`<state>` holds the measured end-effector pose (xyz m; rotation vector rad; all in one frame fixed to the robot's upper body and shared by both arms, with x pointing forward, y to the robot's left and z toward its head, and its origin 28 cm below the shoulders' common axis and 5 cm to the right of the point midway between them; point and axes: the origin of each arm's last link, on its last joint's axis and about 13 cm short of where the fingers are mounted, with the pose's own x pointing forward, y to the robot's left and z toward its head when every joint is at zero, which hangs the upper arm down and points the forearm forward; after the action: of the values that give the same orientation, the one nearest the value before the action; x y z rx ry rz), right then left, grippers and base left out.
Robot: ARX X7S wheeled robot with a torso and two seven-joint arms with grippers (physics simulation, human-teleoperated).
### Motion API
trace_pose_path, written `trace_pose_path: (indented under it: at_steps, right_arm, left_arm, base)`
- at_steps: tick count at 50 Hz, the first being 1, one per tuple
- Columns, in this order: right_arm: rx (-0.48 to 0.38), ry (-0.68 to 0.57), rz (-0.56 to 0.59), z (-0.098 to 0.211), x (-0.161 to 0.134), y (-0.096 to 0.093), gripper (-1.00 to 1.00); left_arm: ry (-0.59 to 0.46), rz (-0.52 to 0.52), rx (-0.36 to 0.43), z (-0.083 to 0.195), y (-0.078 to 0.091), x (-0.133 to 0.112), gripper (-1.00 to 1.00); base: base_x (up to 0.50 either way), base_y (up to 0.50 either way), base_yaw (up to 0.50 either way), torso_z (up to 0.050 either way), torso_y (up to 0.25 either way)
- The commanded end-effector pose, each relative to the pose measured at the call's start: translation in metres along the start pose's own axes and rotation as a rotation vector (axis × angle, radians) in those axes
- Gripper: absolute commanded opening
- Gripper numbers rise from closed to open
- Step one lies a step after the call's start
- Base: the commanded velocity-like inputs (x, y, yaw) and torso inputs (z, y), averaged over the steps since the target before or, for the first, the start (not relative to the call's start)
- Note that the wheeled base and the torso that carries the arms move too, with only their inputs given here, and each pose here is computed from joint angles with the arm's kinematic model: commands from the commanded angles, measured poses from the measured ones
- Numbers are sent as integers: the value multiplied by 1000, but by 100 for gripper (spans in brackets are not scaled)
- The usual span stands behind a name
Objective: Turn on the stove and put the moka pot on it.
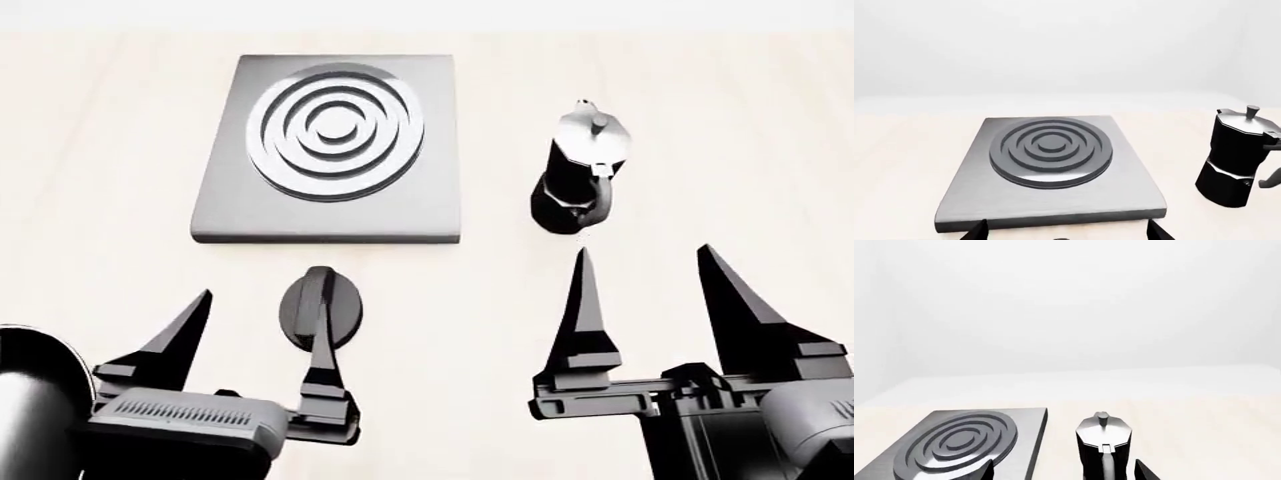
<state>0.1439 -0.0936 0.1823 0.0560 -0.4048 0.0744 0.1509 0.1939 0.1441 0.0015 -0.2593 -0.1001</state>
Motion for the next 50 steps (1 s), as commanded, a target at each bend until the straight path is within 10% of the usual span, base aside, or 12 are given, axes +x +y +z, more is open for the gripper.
trace_pose_path:
  at_steps: [1,50]
  right_arm:
    - [-1,-34,7,1,4,0,100]
    - [0,-57,6,11,2,-3,100]
  left_arm:
    - [12,-21,-9,-5,0,5,100]
    - [217,11,-28,-51,-5,42,100]
  base:
    - [0,0,0,0,0]
    - [0,0,0,0,0]
